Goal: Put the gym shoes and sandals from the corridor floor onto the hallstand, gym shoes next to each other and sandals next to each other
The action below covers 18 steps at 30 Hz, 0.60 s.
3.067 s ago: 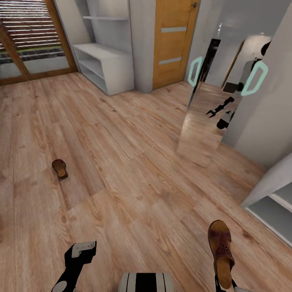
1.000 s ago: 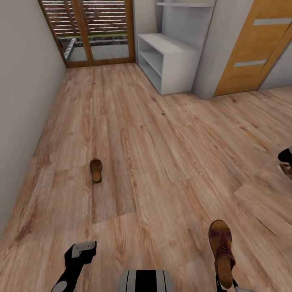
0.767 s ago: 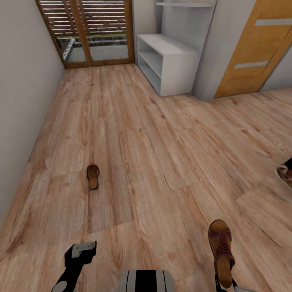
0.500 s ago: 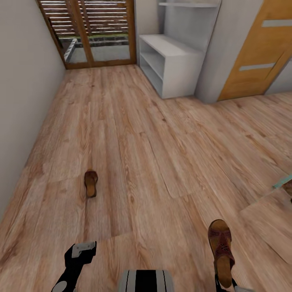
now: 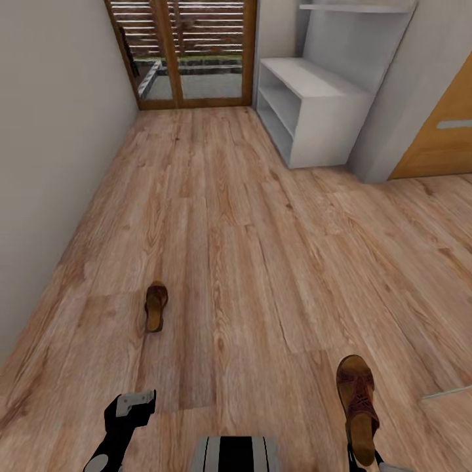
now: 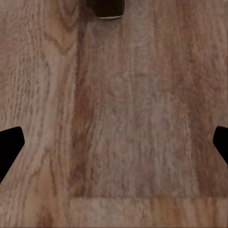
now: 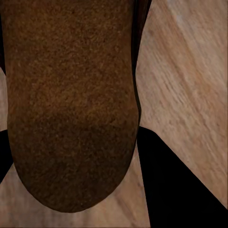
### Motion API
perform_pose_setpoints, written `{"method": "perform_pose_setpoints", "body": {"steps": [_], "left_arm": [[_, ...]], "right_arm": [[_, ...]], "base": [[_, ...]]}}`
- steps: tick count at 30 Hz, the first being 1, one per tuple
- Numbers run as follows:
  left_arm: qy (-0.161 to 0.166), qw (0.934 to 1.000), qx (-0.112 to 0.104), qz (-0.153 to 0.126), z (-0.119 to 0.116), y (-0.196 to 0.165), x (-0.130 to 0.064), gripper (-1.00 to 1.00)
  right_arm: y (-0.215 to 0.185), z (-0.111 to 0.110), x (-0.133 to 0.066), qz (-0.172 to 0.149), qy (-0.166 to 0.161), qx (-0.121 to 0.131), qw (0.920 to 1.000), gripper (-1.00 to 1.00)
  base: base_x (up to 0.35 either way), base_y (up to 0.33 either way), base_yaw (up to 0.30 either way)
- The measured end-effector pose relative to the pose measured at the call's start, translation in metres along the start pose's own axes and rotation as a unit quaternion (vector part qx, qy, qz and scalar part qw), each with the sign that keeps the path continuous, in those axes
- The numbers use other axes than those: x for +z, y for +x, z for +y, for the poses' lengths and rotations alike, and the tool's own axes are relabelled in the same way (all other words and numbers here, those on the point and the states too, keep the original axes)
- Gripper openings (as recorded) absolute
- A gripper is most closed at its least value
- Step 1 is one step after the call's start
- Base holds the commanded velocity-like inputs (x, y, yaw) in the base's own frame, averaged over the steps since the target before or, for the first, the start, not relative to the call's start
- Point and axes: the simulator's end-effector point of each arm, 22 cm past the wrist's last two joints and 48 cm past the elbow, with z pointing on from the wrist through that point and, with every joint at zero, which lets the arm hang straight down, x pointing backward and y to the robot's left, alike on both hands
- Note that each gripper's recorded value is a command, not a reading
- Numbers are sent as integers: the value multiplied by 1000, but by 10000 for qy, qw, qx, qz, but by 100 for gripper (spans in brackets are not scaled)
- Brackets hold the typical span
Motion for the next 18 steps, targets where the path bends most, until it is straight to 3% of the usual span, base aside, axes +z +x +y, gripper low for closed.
{"method": "perform_pose_setpoints", "body": {"steps": [9, 18], "left_arm": [[-4, 10000, -5, 1, 0, 0, 0, 100], [-7, 10000, -5, -1, 1, 0, 0, 100]], "right_arm": [[0, 0, 0, 0, 1, 1, 10000, -100], [-1, -1, 0, -10, 12, 7, 10000, -100]], "base": [[285, -166, 277], [332, -31, 277]]}}
